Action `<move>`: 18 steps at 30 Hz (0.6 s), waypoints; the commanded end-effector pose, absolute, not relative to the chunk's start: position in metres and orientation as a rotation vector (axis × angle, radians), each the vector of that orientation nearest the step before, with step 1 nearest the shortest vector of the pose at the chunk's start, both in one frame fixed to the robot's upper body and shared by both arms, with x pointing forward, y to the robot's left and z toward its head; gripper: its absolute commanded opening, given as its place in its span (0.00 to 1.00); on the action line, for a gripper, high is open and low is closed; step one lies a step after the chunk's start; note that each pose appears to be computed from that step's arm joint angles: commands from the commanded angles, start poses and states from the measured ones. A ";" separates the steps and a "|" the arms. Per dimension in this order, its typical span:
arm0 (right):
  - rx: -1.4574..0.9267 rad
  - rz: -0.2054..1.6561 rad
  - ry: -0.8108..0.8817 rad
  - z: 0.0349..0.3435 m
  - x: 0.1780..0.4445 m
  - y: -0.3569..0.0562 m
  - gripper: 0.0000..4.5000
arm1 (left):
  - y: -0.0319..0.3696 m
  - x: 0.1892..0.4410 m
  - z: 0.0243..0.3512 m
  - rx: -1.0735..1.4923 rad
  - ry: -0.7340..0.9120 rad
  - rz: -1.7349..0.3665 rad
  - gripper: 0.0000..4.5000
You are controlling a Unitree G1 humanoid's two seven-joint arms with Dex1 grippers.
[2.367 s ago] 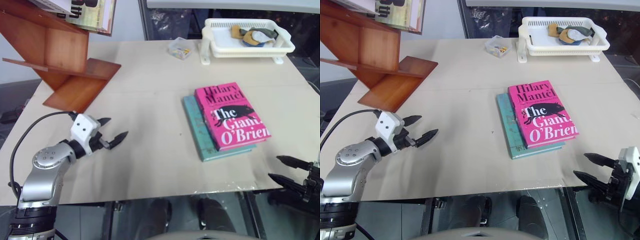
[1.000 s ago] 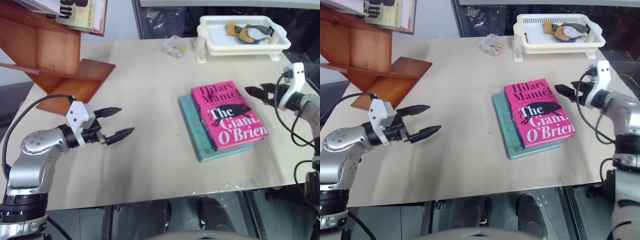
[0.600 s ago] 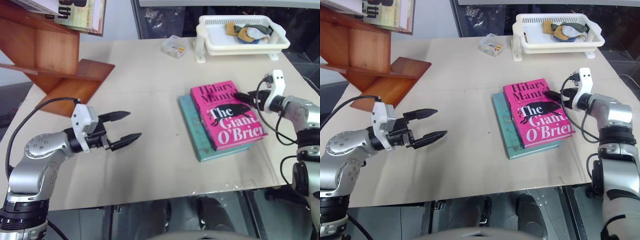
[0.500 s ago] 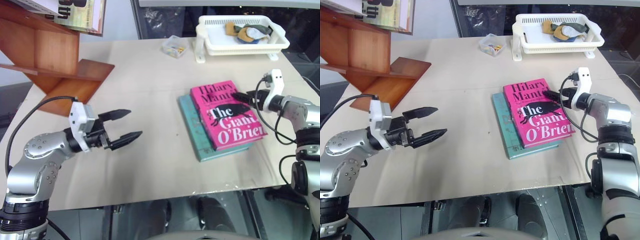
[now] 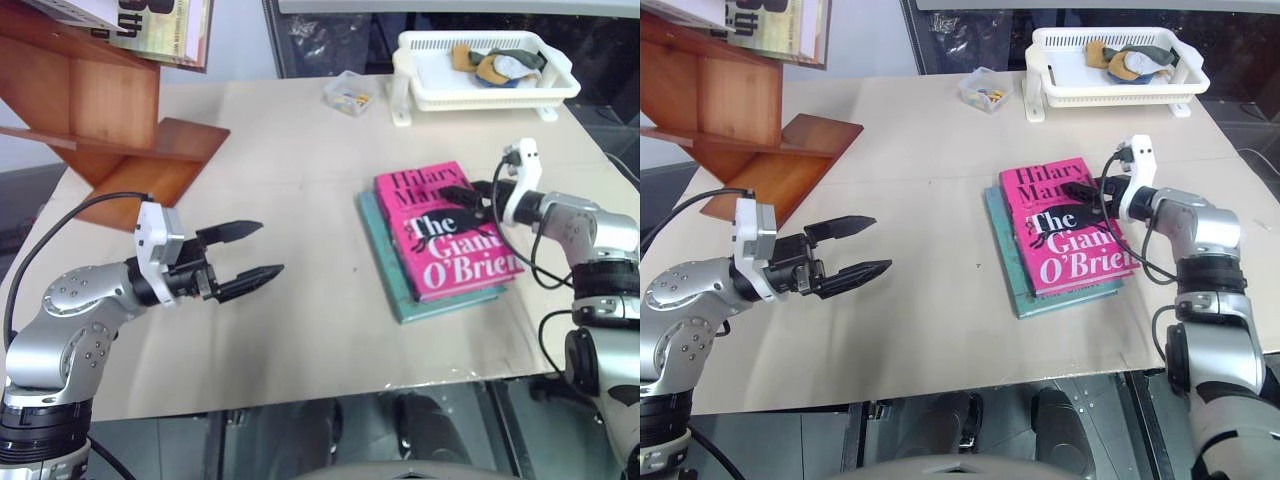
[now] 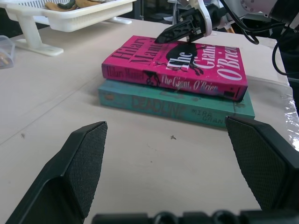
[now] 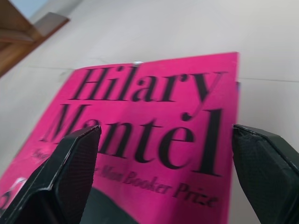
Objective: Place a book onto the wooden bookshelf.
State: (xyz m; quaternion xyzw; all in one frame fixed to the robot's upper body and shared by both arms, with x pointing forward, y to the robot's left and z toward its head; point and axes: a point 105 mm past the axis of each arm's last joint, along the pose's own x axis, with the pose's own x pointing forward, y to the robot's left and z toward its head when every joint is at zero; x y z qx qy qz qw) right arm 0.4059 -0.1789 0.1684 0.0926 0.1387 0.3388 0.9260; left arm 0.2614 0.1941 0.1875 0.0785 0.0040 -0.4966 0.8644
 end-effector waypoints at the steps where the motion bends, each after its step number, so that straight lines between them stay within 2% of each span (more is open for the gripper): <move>1: 0.190 0.771 0.229 0.185 0.399 -0.164 1.00 | 0.191 0.259 0.192 0.183 -0.010 -1.055 0.99; 18: 0.148 0.933 0.253 0.178 0.378 -0.131 1.00 | 0.190 0.257 0.189 0.173 -0.007 -1.047 0.99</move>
